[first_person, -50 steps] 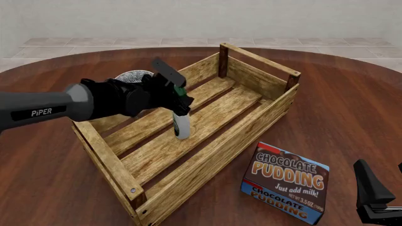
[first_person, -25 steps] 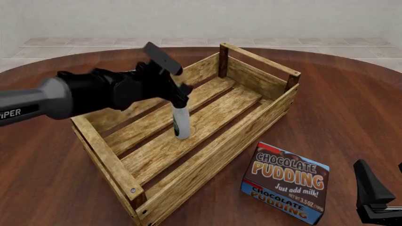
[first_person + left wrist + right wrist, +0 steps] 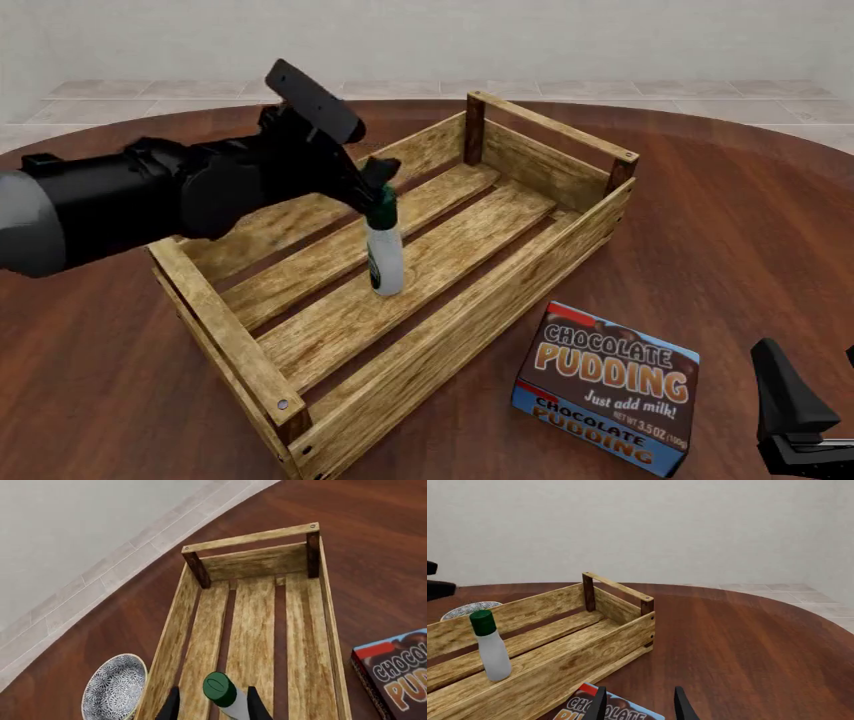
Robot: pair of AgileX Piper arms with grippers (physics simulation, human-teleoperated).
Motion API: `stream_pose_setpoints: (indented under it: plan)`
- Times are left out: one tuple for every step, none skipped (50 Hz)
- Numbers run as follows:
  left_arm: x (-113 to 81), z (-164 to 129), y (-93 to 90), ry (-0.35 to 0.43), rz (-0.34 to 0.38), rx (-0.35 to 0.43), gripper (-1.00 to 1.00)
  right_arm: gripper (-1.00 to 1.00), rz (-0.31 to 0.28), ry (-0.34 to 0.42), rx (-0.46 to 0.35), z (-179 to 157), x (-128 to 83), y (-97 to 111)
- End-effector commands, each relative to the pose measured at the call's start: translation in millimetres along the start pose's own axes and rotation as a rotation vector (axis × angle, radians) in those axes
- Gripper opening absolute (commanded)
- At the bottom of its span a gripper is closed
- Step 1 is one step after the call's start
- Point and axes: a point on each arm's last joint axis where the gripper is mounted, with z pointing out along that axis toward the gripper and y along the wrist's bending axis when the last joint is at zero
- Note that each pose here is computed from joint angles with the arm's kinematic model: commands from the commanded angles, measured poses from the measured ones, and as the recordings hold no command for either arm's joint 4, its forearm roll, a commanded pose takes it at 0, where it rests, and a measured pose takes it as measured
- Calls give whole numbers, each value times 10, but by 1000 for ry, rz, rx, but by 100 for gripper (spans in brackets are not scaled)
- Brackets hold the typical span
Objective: Pick up the salad dressing and put it in the tray.
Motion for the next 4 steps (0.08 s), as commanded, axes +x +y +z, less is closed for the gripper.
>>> stream_pose_setpoints:
  plan:
    - [-66, -271, -20, -63, 25, -11, 100, 100, 0, 0, 0, 0, 0, 0]
    - [-68, -291, -26, -68, 26, -11, 100, 100, 0, 0, 0, 0, 0, 0]
    - [-69, -322, -20, -78, 32, -17, 100, 100, 0, 0, 0, 0, 0, 0]
    - [-72, -346, -25, -82, 31, -17, 100, 100, 0, 0, 0, 0, 0, 0]
